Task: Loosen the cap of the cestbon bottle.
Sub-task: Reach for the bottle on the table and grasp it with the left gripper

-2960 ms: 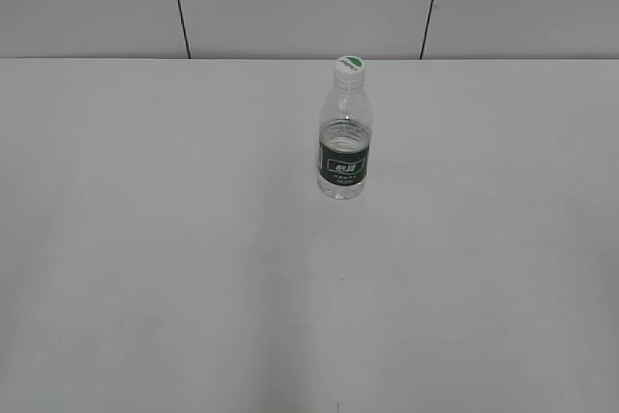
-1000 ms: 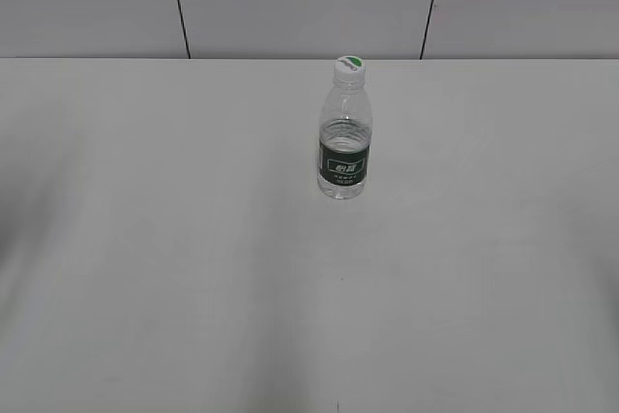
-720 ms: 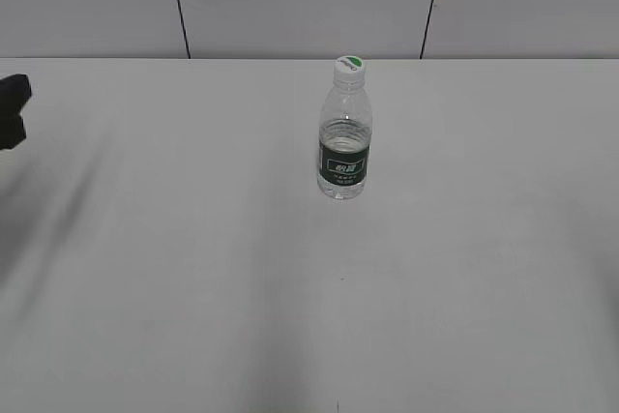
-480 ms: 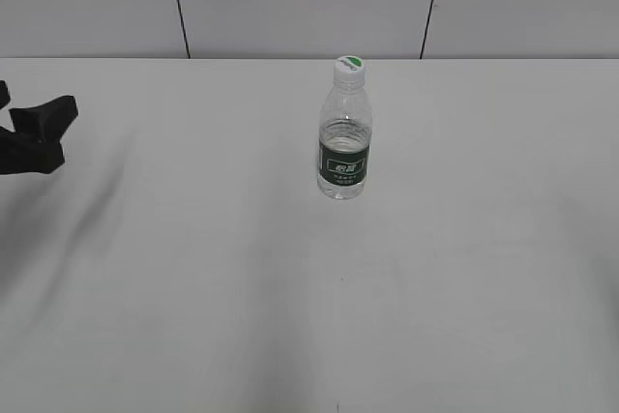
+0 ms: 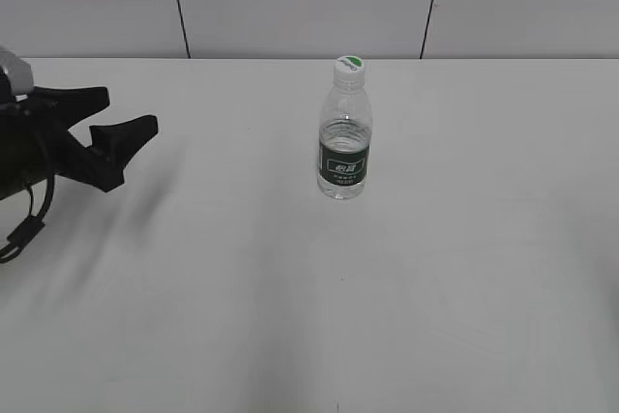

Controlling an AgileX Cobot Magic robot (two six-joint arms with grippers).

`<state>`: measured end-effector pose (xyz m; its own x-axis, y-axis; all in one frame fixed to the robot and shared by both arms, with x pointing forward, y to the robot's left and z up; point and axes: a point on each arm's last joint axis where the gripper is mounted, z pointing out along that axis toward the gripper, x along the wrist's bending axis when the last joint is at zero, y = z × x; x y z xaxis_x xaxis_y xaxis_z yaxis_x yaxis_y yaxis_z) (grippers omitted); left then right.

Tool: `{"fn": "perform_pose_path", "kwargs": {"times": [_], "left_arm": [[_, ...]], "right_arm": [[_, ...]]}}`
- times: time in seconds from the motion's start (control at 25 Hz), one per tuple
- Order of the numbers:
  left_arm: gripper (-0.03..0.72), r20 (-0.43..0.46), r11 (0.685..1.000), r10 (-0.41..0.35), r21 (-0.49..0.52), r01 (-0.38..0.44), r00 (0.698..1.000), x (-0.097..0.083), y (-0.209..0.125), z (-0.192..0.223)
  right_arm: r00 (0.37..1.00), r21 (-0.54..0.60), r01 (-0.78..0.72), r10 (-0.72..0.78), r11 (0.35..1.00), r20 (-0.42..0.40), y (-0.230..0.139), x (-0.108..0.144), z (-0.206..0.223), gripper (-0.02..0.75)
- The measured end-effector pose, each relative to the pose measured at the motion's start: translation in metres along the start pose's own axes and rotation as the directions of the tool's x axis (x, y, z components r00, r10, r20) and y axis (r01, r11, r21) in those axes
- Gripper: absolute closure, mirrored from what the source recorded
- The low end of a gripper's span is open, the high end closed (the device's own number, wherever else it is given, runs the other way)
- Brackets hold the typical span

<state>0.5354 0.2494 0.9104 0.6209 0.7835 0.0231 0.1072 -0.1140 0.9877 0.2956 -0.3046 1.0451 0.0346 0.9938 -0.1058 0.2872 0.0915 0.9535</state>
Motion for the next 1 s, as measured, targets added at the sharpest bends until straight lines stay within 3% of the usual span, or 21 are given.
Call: {"fn": "perform_pose_path", "kwargs": {"times": [0.24,0.44,1.0], "left_arm": [[0.179,0.048,0.998,0.038,-0.052,-0.035,0.998,0.018,-0.003,0.029],[0.180,0.069,0.998,0.036,-0.047,-0.032,0.997,0.019,-0.010,0.039],[0.094,0.314,0.999,-0.010,-0.031,0.021,0.949,-0.018,-0.028,0.099]], "right_arm": [[1.000,-0.001,0.000,0.000,1.000,0.000,0.000,0.000,0.000,0.220],[1.000,0.000,0.000,0.000,1.000,0.000,0.000,0.000,0.000,0.220],[1.000,0.015,0.001,-0.001,1.000,-0.002,0.000,0.000,0.003,0.220]]}}
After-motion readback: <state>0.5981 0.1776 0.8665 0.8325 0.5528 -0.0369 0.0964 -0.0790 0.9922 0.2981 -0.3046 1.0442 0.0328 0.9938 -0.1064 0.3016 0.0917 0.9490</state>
